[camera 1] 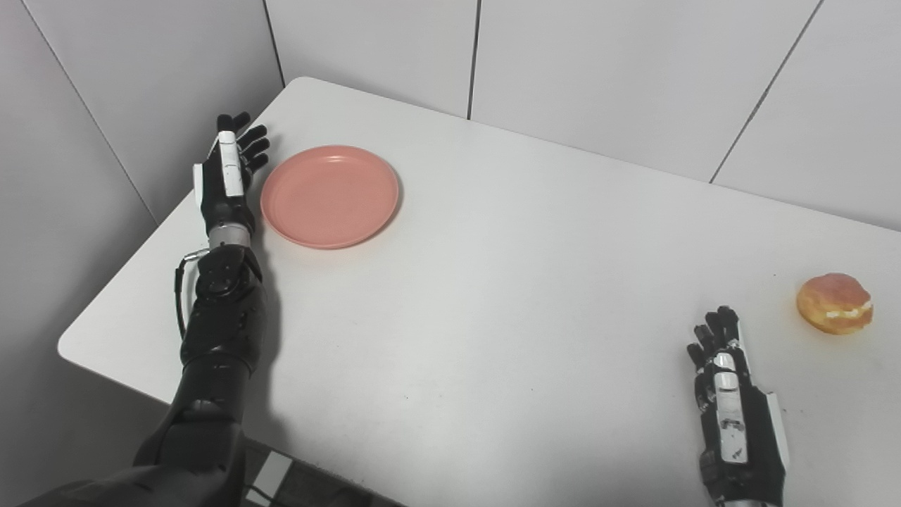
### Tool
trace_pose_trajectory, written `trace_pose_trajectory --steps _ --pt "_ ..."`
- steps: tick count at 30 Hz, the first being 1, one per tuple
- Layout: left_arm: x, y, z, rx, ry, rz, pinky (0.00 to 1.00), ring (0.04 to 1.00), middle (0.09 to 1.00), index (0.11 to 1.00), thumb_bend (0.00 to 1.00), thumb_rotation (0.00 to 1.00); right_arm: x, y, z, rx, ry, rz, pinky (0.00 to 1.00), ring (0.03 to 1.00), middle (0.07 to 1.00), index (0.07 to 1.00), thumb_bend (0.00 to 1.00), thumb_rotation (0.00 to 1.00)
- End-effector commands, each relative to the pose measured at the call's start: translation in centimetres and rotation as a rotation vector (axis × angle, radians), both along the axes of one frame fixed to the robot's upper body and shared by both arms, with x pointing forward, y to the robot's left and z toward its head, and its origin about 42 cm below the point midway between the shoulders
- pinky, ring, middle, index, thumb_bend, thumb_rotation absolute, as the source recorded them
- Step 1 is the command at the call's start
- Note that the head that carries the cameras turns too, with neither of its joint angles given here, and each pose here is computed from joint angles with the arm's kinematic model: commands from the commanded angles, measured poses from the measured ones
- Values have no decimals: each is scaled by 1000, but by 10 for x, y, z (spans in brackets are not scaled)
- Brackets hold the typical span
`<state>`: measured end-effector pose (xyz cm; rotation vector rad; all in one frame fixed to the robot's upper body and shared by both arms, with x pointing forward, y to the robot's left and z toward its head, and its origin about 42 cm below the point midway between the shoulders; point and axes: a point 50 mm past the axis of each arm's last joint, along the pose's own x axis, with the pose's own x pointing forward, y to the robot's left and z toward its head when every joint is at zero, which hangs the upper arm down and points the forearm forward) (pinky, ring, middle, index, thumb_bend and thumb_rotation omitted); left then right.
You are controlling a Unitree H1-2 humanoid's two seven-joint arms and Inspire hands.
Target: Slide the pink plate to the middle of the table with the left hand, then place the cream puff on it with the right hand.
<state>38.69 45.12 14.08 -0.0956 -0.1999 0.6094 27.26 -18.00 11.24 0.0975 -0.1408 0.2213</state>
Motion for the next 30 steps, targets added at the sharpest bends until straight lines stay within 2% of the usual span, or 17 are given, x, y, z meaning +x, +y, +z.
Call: trace_pose_trajectory --steps 1,14,20,23,27,30 --pt "10 9 23 47 -84 -18 788 778 761 775 890 1000 -1 -2 5 3 -33 4 1000 1000 1000 1000 618 898" --pt "11 13 5 29 -36 -49 838 807 786 807 797 1000 0 -4 5 3 -34 -4 1000 1000 1000 1000 622 895" --pt "18 4 2 -3 -22 -74 845 825 805 843 802 1000 0 -4 5 0 -36 -8 1000 1000 1000 1000 618 899" --pt "20 -8 5 -3 -13 -81 836 823 798 807 829 1000 1 -4 6 2 -35 -8 1000 1000 1000 1000 622 895" --pt "19 -19 6 52 19 -120 921 855 842 857 808 1000 0 -4 7 1 -37 -10 1000 1000 1000 1000 624 884" --pt "19 -22 5 74 45 -125 941 872 847 848 791 1000 0 -4 8 1 -37 -9 1000 1000 1000 1000 621 887"
